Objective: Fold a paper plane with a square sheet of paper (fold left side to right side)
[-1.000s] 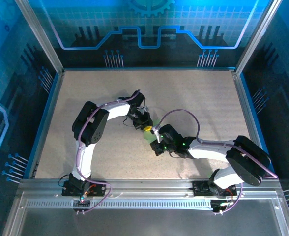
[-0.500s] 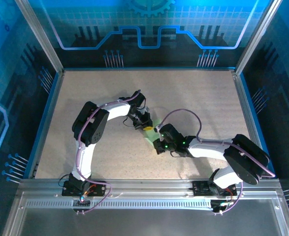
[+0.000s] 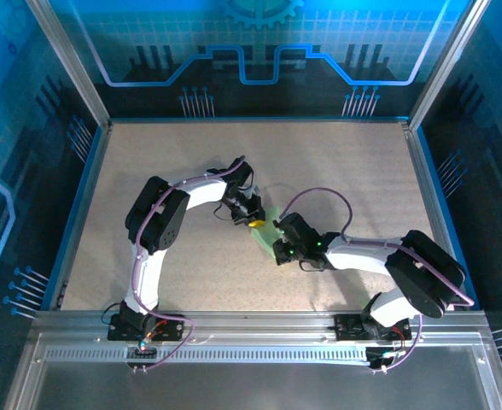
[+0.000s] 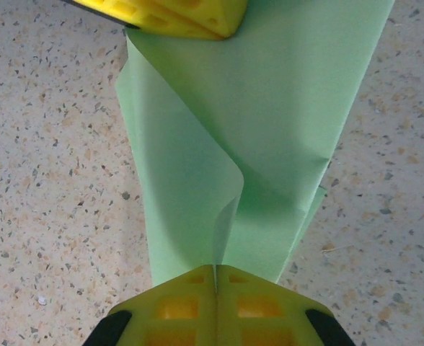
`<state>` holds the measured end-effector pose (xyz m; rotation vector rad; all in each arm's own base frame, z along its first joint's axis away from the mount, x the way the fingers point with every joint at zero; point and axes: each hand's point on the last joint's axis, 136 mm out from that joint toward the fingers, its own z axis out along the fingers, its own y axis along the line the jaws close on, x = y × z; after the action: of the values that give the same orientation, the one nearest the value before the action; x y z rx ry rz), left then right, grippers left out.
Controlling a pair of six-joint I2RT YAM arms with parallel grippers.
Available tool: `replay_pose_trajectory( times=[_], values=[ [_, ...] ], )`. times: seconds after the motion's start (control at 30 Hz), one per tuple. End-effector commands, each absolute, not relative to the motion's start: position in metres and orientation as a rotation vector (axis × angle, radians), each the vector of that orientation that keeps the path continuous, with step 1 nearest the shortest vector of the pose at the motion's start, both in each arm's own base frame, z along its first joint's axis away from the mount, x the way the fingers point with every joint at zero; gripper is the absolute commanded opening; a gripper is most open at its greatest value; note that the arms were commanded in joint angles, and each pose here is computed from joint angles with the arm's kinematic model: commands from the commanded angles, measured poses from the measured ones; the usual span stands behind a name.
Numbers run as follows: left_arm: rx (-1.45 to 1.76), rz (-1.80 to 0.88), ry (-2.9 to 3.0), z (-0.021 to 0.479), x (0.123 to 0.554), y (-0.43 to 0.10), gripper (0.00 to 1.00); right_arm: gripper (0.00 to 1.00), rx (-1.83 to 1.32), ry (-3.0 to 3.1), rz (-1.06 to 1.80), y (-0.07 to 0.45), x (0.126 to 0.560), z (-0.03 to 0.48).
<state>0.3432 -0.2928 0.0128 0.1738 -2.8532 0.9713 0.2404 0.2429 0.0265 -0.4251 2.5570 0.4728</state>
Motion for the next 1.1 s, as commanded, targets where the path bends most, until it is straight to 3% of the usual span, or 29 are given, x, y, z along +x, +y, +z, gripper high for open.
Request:
replay_pose_trajectory(
  times=[0.0, 1.07],
  values=[
    [0.200, 0.749, -2.842, -0.025, 0.322, -0.278, 0.13, 0.03, -0.395, 2.566, 0.446, 0.238, 0.249, 0.030],
    [0.208, 0.749, -2.839, -0.024, 0.321, -0.277, 0.13, 0.04, -0.458, 2.594, 0.459, 0.245, 0.254, 0.019]
  ],
)
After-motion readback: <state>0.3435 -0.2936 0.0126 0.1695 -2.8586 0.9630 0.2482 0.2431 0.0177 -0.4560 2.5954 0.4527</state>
